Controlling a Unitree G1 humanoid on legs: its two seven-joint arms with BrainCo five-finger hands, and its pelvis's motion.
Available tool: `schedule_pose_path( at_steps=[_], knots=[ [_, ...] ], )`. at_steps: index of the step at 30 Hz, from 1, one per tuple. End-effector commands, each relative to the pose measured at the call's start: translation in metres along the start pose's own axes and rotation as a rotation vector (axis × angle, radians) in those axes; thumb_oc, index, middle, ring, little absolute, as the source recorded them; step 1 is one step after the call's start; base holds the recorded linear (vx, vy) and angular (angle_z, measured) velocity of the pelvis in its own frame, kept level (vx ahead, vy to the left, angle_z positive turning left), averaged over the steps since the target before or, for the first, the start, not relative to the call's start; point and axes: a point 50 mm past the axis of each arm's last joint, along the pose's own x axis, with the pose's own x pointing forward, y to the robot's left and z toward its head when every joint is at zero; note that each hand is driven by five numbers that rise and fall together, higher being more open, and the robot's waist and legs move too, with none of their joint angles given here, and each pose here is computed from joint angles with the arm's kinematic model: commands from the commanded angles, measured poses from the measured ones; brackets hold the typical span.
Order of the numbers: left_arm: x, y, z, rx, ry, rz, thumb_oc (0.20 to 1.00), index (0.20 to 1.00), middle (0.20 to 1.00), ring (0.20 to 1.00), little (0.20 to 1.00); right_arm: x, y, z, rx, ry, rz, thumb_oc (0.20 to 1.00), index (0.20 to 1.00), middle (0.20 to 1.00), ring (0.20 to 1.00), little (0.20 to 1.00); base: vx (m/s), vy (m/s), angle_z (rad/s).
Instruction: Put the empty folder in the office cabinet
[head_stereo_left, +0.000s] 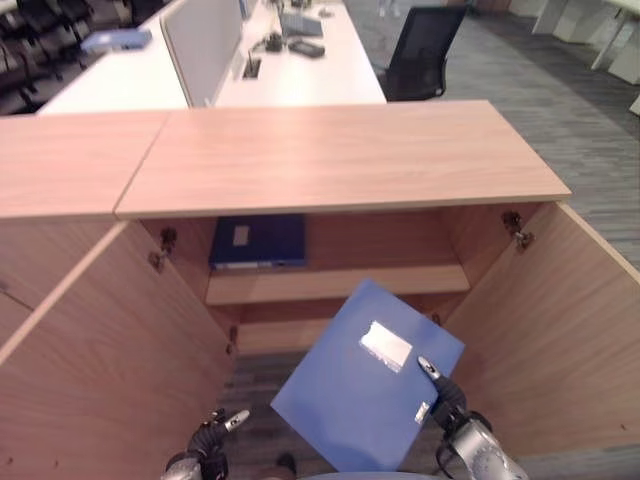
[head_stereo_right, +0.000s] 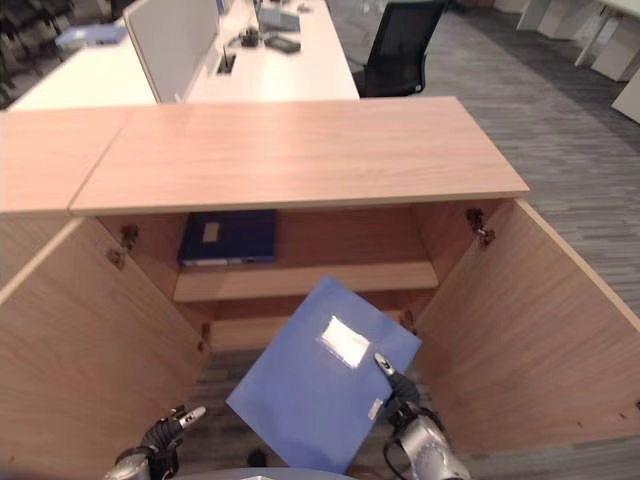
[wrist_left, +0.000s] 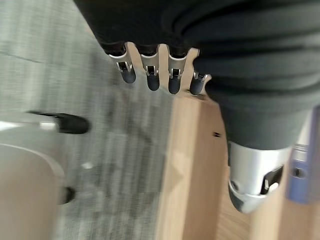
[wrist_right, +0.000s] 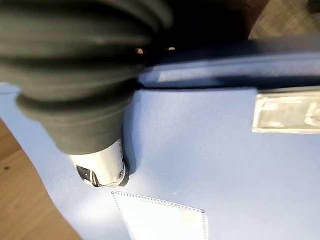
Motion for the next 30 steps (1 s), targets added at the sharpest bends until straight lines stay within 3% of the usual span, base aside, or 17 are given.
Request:
schedule_pose_path(
  at_steps=[1,12,22,30],
  knots=[
    [0.003,-0.005,-0.005,-0.058,0.017,0.006,1.000,1.000,1.000,1.000,1.000,0.002,0.012,0.013,0.002,-0.048,0.068,0.200,0.200,0.200,0.200,0.200,0.18,0.050,0.13],
    [-0.019,0.023,-0.094,0.045,0.423,0.124,1.000,1.000,1.000,1.000,1.000,0.001,-0.010,-0.010,-0.051,0.076,-0.010,0.200,0.200,0.200,0.200,0.200,0.27,0.150,-0.17],
    [-0.029,0.037,-0.107,0.140,0.496,0.146,1.000,1.000,1.000,1.000,1.000,-0.001,-0.009,-0.032,-0.040,0.159,-0.015,0.200,0.200,0.200,0.200,0.200,0.25,0.268,-0.47],
    [-0.028,0.039,-0.105,0.184,0.483,0.159,1.000,1.000,1.000,1.000,1.000,-0.001,0.012,-0.028,-0.093,0.132,0.107,0.200,0.200,0.200,0.200,0.200,0.05,0.123,-0.48]
  ],
)
